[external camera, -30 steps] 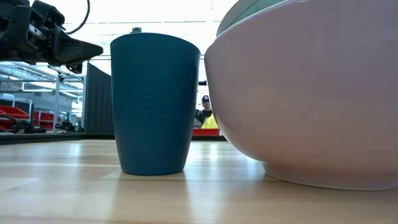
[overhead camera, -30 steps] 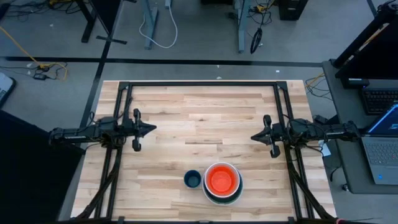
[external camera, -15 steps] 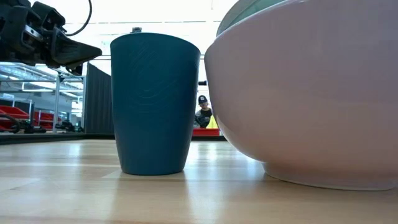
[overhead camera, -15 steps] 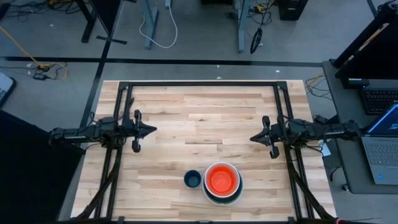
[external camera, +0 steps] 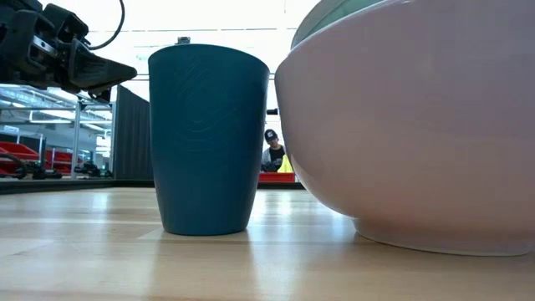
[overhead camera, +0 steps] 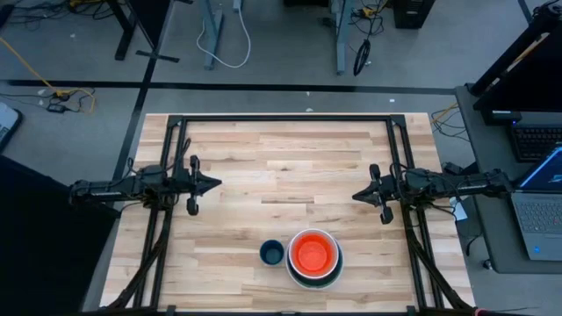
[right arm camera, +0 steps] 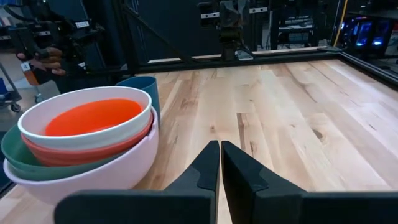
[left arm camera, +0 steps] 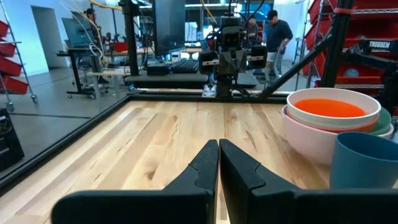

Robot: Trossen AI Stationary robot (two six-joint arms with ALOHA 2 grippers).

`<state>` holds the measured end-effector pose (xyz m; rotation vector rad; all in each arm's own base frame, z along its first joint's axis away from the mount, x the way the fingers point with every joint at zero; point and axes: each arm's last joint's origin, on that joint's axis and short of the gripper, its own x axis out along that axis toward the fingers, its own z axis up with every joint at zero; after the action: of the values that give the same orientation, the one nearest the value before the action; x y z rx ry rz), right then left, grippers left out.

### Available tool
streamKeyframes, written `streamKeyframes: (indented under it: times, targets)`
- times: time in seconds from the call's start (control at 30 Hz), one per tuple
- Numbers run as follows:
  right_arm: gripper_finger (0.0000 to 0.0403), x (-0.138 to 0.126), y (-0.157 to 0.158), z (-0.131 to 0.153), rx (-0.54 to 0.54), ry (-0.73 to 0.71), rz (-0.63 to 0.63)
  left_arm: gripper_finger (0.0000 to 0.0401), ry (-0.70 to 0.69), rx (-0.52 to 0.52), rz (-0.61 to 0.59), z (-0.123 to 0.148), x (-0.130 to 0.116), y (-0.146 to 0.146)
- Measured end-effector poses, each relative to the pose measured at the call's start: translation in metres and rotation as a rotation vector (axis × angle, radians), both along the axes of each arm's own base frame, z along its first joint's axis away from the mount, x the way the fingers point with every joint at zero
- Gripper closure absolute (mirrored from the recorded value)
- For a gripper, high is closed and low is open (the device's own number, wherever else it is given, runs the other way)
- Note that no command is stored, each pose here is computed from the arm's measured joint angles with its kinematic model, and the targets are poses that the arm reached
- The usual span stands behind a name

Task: Nest bowls inside each other
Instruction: Return to home position

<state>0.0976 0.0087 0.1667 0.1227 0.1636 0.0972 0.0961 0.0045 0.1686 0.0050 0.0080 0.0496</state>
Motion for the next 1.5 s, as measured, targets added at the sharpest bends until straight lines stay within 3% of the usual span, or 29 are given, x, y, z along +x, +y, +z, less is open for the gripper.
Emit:
streamKeyframes:
  times: [0.27, 1.5]
  targets:
    - [0.0403, 0.0000, 0.0000, 0.0000, -0.010, -0.001, 0.001, 0.0401, -0.011, -0.025, 0.076, 0.0009, -0.0002, 0.0022]
    - [0.0403, 0.0000, -0.0009, 0.0002, -0.064, -0.007, -0.018, 0.0401, -0.011, -0.024, 0.079, 0.0009, -0.0002, 0.0023]
